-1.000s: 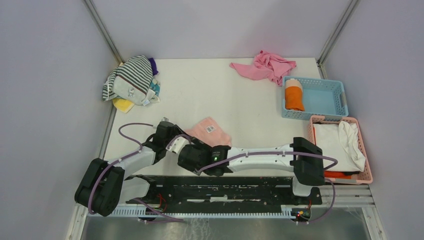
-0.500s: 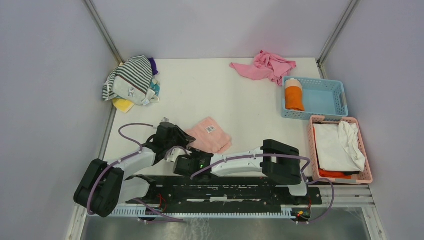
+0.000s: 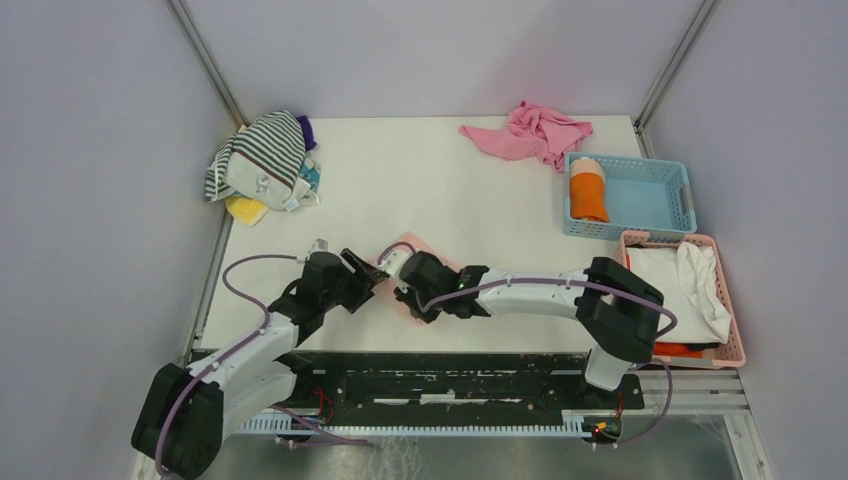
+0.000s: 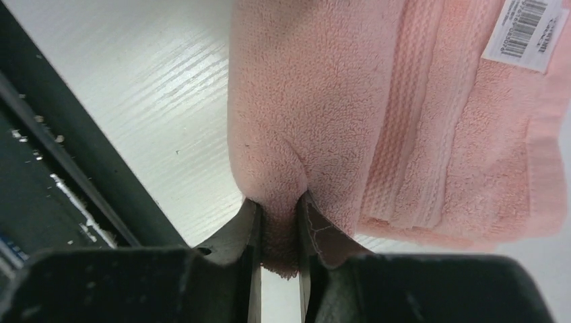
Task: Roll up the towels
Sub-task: Roll the towel at the center of the board.
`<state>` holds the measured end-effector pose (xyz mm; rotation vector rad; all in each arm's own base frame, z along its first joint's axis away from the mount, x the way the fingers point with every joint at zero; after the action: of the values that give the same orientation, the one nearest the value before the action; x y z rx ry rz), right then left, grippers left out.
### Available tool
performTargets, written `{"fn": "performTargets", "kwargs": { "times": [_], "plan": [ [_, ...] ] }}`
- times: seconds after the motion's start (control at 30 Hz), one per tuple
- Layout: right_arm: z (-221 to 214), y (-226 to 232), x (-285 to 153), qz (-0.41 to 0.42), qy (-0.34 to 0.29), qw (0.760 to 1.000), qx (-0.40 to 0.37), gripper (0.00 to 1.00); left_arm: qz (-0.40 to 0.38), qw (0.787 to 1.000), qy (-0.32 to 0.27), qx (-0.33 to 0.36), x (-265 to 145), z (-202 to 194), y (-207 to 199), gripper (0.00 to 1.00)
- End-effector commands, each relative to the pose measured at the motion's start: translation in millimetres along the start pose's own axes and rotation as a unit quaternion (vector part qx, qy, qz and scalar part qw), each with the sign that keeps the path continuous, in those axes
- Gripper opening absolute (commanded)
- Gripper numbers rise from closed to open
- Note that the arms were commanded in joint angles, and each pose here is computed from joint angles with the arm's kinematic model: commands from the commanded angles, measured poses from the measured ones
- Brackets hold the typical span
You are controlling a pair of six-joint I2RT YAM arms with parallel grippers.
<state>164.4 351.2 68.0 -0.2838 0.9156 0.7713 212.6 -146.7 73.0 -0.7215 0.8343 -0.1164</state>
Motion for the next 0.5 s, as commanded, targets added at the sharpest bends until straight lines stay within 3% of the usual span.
{"fn": "performTargets", "kwargs": {
  "times": [0.0, 0.27, 0.47],
  "plan": [
    [-44.3, 7.5, 0.1, 0.165, 0.108, 0.976, 0.09, 0.13, 0.021, 1.0, -0.015, -0.001, -10.0, 10.8, 1.2, 0.76],
    [-38.6, 9.4, 9.9, 0.33, 0.14, 0.902, 0.241, 0.11, 0.014, 1.0, -0.012, 0.021, -20.0, 13.9, -1.4, 0.84],
    [-38.4, 1.9, 18.0, 0.361, 0.16, 0.873, 0.288, 0.11, -0.015, 1.0, -0.002, 0.024, -11.2, 15.3, -11.5, 0.87]
  ]
}}
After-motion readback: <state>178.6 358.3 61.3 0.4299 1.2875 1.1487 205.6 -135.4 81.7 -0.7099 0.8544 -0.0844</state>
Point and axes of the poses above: each gripper's point midway between its finger pads, its own x axis out along the fingers, its own y axis along the line the jaws close on, z = x × y, the point moved 3 cm from there along -x, back along the fingers, and after that the axes turned 15 degrees about x, right-handed, at the moved point
